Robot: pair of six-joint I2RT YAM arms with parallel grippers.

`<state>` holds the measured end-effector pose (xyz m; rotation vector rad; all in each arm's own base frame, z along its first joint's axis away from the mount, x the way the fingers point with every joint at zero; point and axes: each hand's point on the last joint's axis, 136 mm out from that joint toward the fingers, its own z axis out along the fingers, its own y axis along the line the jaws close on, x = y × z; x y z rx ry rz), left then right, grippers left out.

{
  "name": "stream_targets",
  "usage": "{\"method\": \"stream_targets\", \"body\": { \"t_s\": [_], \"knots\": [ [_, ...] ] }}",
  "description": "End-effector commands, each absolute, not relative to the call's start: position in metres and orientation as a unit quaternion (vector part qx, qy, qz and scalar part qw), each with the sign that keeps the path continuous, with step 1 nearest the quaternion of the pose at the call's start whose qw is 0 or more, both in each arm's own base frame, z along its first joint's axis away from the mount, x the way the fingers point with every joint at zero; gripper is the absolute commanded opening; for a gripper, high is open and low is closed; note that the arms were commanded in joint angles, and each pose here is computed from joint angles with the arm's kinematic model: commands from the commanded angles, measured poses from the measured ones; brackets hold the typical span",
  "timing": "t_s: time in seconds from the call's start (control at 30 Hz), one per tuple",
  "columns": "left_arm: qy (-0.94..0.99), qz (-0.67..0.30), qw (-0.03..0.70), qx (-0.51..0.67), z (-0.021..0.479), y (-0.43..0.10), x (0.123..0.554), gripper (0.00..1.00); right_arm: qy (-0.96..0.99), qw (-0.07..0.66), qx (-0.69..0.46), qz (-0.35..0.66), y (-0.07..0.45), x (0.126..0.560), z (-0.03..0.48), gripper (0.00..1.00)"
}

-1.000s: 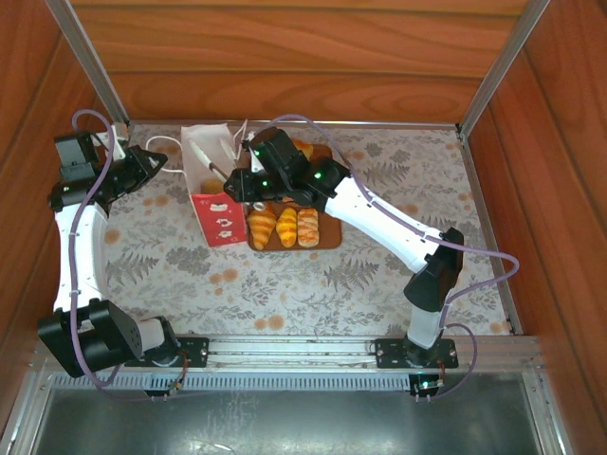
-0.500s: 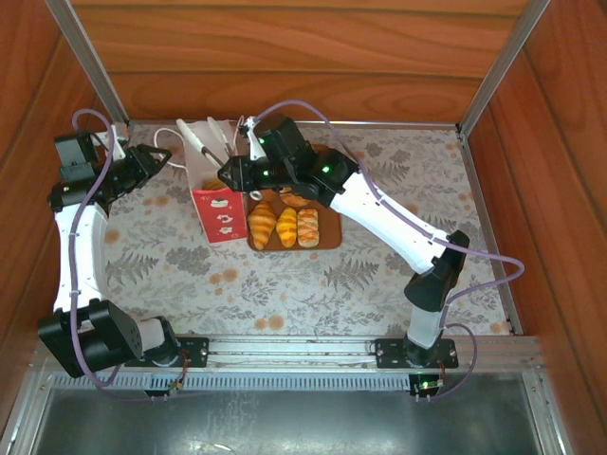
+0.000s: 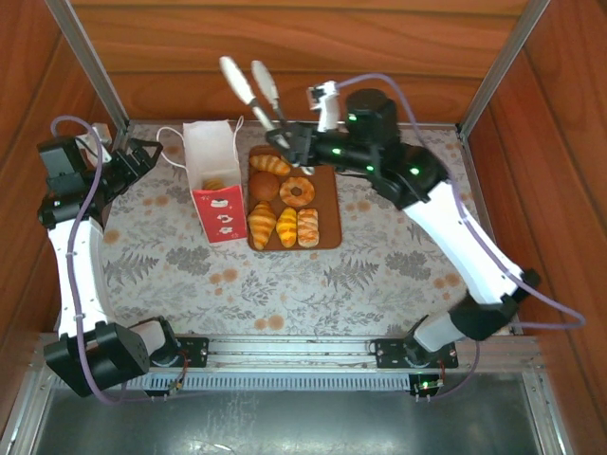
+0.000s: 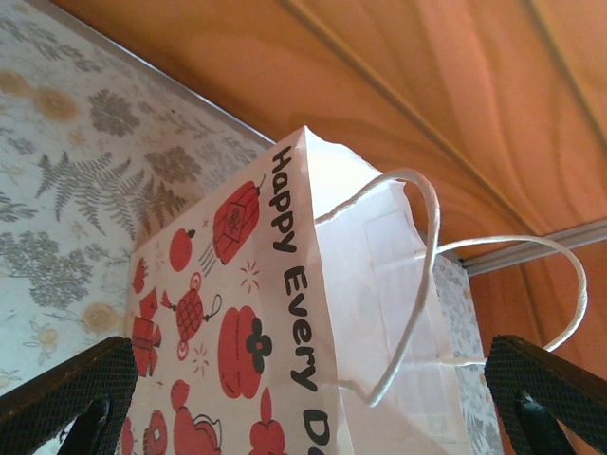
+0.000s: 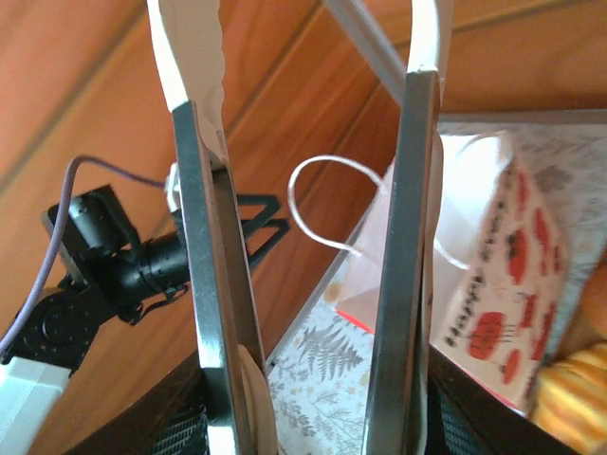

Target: Place the fake bread into the paper bag

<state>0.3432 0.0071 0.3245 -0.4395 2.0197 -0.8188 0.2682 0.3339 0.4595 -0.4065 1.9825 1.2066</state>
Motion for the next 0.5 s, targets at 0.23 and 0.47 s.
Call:
{"method": "stream_targets", "body": {
  "t_s": [0.23, 0.47],
  "knots": [
    [0.812, -0.251, 0.488, -0.197, 0.311, 0.025, 0.313, 1.00, 0.895, 0.274, -0.056, 0.347, 0.231, 0.282, 0.328, 0.51],
    [0.795, -0.202, 0.536, -0.201, 0.308, 0.033, 0.291, 1.00, 0.942, 0.173, -0.034, 0.286, 0.206, 0.279, 0.246, 0.51]
  ]
}}
